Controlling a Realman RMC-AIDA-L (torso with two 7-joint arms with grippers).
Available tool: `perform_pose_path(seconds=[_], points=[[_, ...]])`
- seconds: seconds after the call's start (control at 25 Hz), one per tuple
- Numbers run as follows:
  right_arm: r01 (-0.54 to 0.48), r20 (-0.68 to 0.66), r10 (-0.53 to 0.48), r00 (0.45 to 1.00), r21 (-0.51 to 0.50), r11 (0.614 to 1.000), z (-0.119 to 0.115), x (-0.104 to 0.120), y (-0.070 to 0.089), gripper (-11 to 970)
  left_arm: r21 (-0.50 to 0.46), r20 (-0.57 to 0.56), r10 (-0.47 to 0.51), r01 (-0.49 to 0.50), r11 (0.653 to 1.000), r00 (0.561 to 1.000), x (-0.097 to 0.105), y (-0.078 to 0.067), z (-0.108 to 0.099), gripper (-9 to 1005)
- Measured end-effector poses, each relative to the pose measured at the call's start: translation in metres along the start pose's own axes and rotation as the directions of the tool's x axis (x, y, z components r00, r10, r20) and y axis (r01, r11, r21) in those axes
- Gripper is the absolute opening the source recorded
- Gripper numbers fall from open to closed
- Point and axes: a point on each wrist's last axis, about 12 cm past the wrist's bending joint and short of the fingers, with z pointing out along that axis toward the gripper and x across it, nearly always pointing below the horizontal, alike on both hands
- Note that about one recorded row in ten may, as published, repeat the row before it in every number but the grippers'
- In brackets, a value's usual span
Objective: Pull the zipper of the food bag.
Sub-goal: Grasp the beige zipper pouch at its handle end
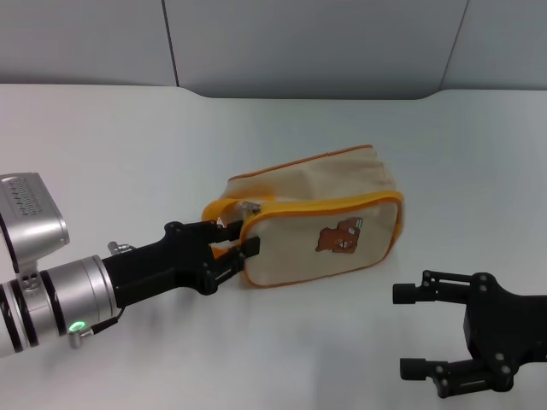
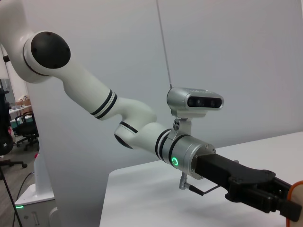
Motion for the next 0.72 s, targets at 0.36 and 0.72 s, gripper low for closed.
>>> perform_pose_path(seconds=[0.36,0.72], points=[[0.003,0.014,-0.003,1.0,0.012,1.0,0.0,-0.001,0.0,831,0.009,0.027,0.023,-0.024,1.0,0.999,-0.001,-0.003,0.002,247],[-0.045,0.063,0.041,0.997,0.053,0.998,-0.004,-0.006,-0.004,818,0.107,0.078,0.066,-0.074,0.991,0.995,-0.015,-0.007,-0.003,85]])
